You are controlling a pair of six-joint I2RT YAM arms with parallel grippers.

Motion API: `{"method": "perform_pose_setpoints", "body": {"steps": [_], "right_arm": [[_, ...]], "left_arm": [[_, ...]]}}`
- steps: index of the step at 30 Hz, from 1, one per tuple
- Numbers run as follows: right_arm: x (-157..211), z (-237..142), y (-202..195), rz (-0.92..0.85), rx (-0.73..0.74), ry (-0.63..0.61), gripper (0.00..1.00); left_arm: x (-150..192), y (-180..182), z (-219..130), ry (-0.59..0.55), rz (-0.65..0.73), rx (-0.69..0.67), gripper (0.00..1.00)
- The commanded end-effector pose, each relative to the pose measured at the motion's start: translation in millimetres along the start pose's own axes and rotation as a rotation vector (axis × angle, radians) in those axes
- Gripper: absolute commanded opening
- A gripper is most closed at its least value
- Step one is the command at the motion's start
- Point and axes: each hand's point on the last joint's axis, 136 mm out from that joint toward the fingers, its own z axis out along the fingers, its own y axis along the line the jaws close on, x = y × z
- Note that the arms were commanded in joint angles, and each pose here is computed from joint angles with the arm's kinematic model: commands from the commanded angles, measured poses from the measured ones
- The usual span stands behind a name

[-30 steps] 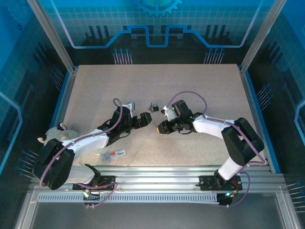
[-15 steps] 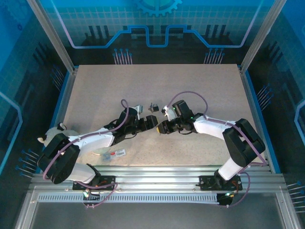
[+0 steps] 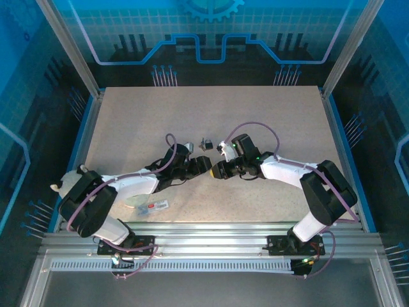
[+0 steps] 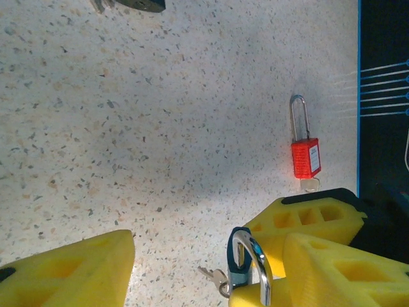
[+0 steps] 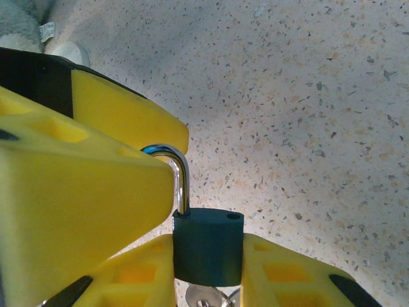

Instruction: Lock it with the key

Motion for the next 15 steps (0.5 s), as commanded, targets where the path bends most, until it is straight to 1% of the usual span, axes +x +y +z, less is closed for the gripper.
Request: {"method": "perform_pose_setpoints", "body": {"steps": [1, 8, 12, 15], "right_arm": [[-5.4, -4.7, 2.4, -0.006, -0.013, -0.024, 0.24], [-3.9, -2.2, 2.9, -0.004, -0.015, -0.015, 0.24], [-3.8, -1.8, 4.2, -0.009, -0.016, -0.013, 0.24], [-3.2, -0.9, 4.1, -0.009, -0.016, -0.01, 0.24]], "left_arm": [[-3.8, -17.7, 1.6, 0.001, -0.005, 0.05, 0.6], [-4.1, -18.0, 3.4, 0.003, -0.009, 0.049, 0.5], [-5.4, -18.2, 3.3, -0.003, -0.011, 0.049, 0.42], [-5.6, -19.1, 4.3, -0.002, -0.011, 0.05, 0.39]]}}
